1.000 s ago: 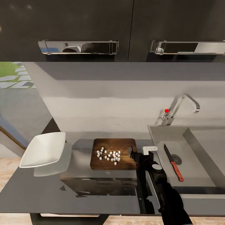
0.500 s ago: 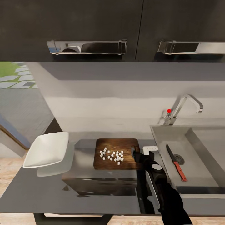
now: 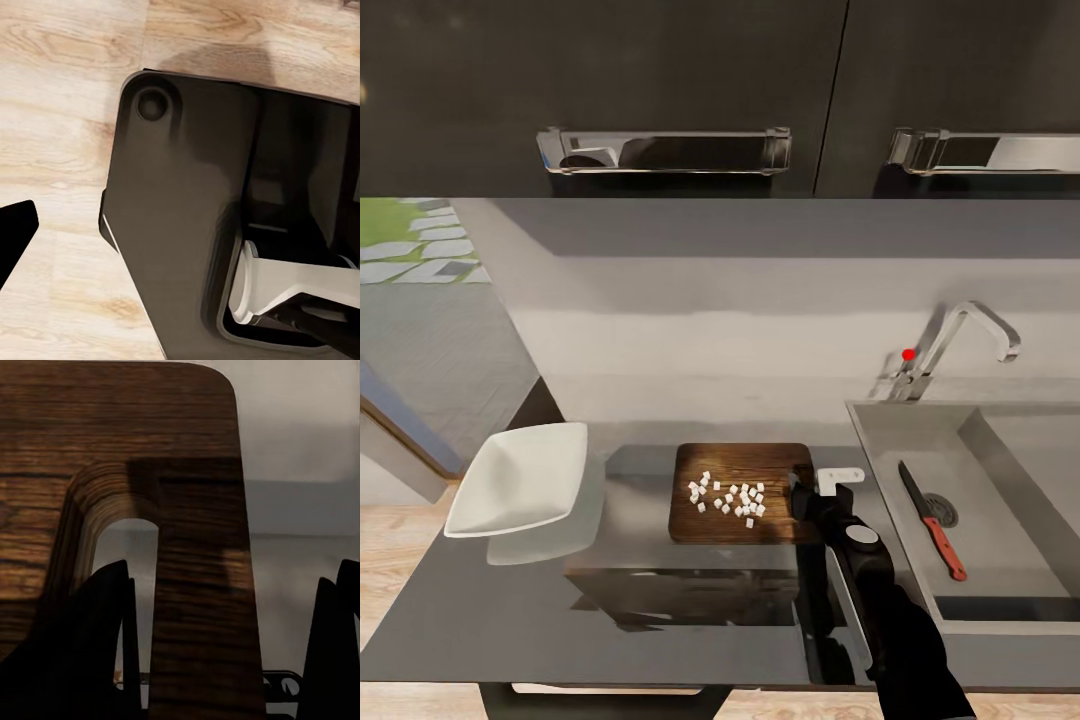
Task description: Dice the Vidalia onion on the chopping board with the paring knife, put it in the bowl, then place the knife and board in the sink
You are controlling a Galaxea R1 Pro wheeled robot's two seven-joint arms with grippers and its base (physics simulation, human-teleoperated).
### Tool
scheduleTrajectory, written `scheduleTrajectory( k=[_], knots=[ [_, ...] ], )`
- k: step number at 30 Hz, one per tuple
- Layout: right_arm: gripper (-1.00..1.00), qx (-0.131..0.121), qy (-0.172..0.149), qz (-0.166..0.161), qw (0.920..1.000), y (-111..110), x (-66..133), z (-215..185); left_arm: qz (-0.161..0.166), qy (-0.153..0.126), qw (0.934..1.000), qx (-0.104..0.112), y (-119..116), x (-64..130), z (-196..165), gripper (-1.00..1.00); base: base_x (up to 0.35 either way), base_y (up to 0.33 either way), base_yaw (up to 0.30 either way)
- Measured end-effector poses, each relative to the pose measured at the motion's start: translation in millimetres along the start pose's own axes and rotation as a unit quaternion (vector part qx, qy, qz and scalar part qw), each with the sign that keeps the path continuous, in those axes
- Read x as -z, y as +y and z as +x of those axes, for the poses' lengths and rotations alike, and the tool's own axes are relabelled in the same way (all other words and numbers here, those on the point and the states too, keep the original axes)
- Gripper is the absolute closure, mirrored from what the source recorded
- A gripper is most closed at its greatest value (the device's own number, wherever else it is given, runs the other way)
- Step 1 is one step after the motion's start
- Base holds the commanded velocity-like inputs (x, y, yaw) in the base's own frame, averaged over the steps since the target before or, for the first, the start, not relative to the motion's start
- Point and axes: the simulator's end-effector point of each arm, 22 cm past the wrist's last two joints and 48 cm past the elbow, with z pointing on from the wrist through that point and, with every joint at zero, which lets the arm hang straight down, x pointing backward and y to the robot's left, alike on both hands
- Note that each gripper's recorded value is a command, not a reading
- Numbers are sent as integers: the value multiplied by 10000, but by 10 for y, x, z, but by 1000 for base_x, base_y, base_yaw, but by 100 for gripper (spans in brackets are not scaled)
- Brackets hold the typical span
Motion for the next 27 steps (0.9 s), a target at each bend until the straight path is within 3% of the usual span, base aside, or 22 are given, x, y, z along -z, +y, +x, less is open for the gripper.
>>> scheduleTrajectory(
  k=[10, 11, 27],
  knots=[
    [-100, 3, -1, 0, 10000, 0, 0, 0, 1, 1, 10000, 4, -2, 0, 1, -100, 0, 0, 0],
    [100, 5, -2, -4, 10000, 3, 0, 0, 1, 1, 10000, 4, -2, 0, 1, -100, 0, 0, 0],
    [100, 7, -9, 3, 10000, -3, -2, -1, 1, 0, 10000, 5, -2, 0, 1, -100, 0, 0, 0]
  ],
)
